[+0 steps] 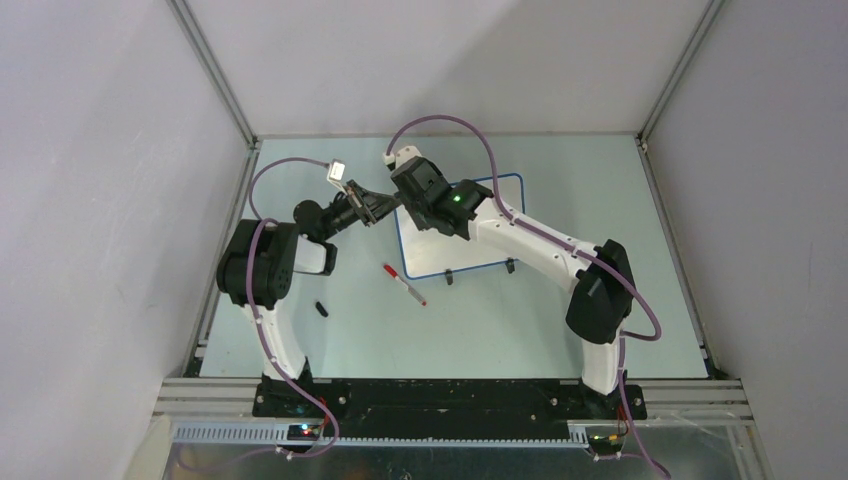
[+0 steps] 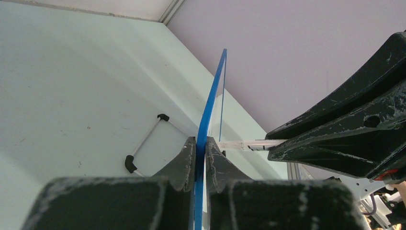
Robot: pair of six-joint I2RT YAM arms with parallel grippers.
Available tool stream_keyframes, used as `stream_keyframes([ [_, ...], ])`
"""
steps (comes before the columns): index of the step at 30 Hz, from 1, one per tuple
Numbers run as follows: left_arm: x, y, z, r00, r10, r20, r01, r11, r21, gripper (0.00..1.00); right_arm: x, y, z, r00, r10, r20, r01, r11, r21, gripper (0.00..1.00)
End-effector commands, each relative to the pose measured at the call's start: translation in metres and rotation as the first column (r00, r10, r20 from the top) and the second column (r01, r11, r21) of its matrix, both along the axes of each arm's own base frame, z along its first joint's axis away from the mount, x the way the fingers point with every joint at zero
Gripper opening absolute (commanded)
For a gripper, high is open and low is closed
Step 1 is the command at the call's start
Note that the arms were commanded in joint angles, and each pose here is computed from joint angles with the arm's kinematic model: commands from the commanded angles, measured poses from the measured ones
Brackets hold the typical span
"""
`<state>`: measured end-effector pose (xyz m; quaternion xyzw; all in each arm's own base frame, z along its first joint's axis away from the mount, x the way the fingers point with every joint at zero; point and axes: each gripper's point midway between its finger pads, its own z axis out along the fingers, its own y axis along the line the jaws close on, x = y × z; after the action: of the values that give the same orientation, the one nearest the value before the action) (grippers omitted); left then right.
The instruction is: Write a sentence on the whiteboard
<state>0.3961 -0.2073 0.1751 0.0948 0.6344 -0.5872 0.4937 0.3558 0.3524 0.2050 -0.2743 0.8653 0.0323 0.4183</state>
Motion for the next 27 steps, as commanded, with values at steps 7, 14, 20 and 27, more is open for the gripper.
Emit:
stream_keyframes([
  [7, -0.008, -0.003, 0.027, 0.993, -0.009, 0.121, 0.009, 1.0, 0.002, 0.05, 0.008, -0.018, 0.005, 0.998, -0.06, 0.021, 0.061, 0.998, -0.016, 0.0],
  [14, -0.009, -0.003, 0.026, 0.993, -0.01, 0.12, 0.01, 1.0, 0.002, 0.05, 0.013, -0.024, 0.008, 0.995, -0.089, 0.033, 0.089, 0.996, -0.016, 0.0],
  [20, -0.008, -0.003, 0.026, 0.993, -0.008, 0.12, 0.008, 1.0, 0.002, 0.05, 0.015, -0.028, 0.008, 0.994, -0.102, 0.033, 0.102, 0.995, -0.014, 0.0],
  [27, -0.008, -0.003, 0.027, 0.993, -0.008, 0.121, 0.008, 1.0, 0.002, 0.05, 0.019, -0.025, 0.014, 0.994, -0.104, 0.043, 0.103, 0.995, 0.005, 0.0],
])
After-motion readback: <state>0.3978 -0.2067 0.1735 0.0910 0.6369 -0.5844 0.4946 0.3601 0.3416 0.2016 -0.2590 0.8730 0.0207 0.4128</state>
